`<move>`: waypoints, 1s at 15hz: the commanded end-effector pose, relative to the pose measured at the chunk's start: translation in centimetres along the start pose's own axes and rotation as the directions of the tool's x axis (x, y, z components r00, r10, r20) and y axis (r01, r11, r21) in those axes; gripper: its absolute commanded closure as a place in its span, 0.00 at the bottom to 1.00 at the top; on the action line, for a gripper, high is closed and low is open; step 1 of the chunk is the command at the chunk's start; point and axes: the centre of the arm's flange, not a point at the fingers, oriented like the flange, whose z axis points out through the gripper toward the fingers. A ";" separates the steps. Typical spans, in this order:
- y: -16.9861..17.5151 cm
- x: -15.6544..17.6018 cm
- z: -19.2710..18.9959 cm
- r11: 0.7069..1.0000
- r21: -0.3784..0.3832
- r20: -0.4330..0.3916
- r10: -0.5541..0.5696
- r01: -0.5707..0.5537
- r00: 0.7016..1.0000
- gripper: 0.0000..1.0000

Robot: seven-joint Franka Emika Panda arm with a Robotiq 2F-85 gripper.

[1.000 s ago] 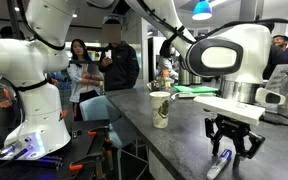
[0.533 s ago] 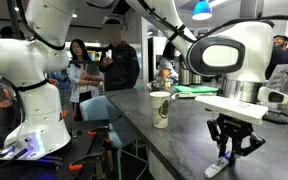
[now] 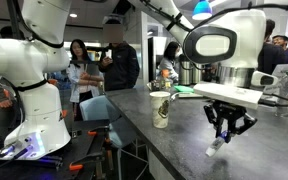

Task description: Place the marker inside the coffee cup

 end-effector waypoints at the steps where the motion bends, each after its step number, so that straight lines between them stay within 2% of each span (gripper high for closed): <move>1: -1.6 -1.1 -3.9 0.999 0.001 -0.129 -0.047 0.047 0.991 0.94; 5: -3.3 -1.1 -8.1 0.995 0.011 -0.287 -0.091 0.099 0.953 0.94; 8: -5.3 -0.9 -9.7 0.991 0.022 -0.377 -0.116 0.134 0.919 0.94; 10: -6.8 -0.6 -10.2 0.986 0.025 -0.409 -0.139 0.163 0.902 0.94; 15: -10.4 0.3 -11.2 0.974 -0.026 -0.442 -0.215 0.227 0.871 0.94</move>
